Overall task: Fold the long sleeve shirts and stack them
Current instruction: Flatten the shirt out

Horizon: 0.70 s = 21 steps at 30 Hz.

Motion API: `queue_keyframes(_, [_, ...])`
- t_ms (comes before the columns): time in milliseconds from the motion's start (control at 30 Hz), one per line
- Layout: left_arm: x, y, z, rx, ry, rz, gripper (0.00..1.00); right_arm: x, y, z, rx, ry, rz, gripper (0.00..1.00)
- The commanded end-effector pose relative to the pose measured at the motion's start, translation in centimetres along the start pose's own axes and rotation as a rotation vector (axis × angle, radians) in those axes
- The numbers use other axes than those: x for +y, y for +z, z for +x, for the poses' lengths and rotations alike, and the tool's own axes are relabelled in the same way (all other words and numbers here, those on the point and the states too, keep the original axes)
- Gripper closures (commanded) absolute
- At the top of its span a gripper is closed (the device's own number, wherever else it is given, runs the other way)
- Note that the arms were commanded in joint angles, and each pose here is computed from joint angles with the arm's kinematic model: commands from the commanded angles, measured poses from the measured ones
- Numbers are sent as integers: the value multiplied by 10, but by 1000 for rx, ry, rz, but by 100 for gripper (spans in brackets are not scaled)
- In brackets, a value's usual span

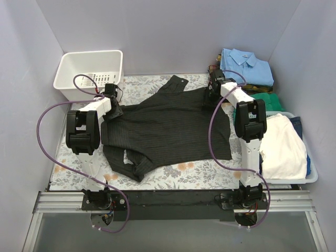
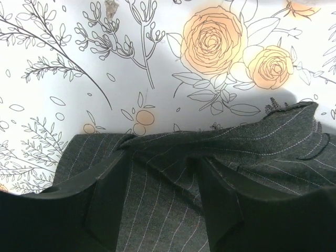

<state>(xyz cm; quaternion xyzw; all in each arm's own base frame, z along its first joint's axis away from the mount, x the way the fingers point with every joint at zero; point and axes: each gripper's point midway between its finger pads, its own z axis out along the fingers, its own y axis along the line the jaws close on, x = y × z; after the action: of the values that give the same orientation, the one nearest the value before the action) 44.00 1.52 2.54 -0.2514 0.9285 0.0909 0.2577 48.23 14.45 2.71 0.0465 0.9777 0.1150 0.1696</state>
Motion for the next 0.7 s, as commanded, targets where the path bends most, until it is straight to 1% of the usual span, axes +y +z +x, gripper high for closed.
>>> queue_keyframes(0, [19,-8,-17,-78,9,-70,48,-42,-2,46,92,34,170,50])
queue_keyframes(67, [20,-7,-19,-84,9,-77,48,-44,-4,54,92,24,166,50])
queue_keyframes(133, [20,-8,-25,-97,-2,-85,48,-42,-6,46,62,9,162,50])
queue_keyframes(233, [15,-19,-42,-139,-30,-64,46,-26,-20,18,-9,-16,114,49])
queue_keyframes(267, [13,-25,-47,-150,-41,-49,44,-19,-30,4,-50,-27,99,47])
queue_keyframes(367, [8,-54,-59,-186,-66,20,44,-8,-59,-16,-129,-44,71,39])
queue_keyframes(433, [11,-65,-50,-167,-67,43,43,-4,-82,-21,-171,-46,62,37])
queue_keyframes(467, [13,-85,-56,-199,-85,74,42,-3,-88,-20,-176,-46,56,36])
queue_keyframes(500, [15,-91,-49,-185,-91,89,40,-3,-90,-12,-162,-46,48,36])
queue_keyframes(533, [18,-96,-39,-168,-94,98,40,-1,-101,-9,-175,-47,35,35])
queue_keyframes(567, [15,-102,-30,-143,-91,141,39,0,-105,-5,-173,-47,28,35])
queue_keyframes(600, [18,-118,-25,-139,-115,166,39,-1,-108,1,-166,-49,21,35])
queue_keyframes(633, [22,-117,-7,-100,-113,170,39,-4,-112,14,-151,-46,25,35])
queue_keyframes(667, [19,-122,4,-67,-114,207,39,1,-114,22,-138,-56,-7,35])
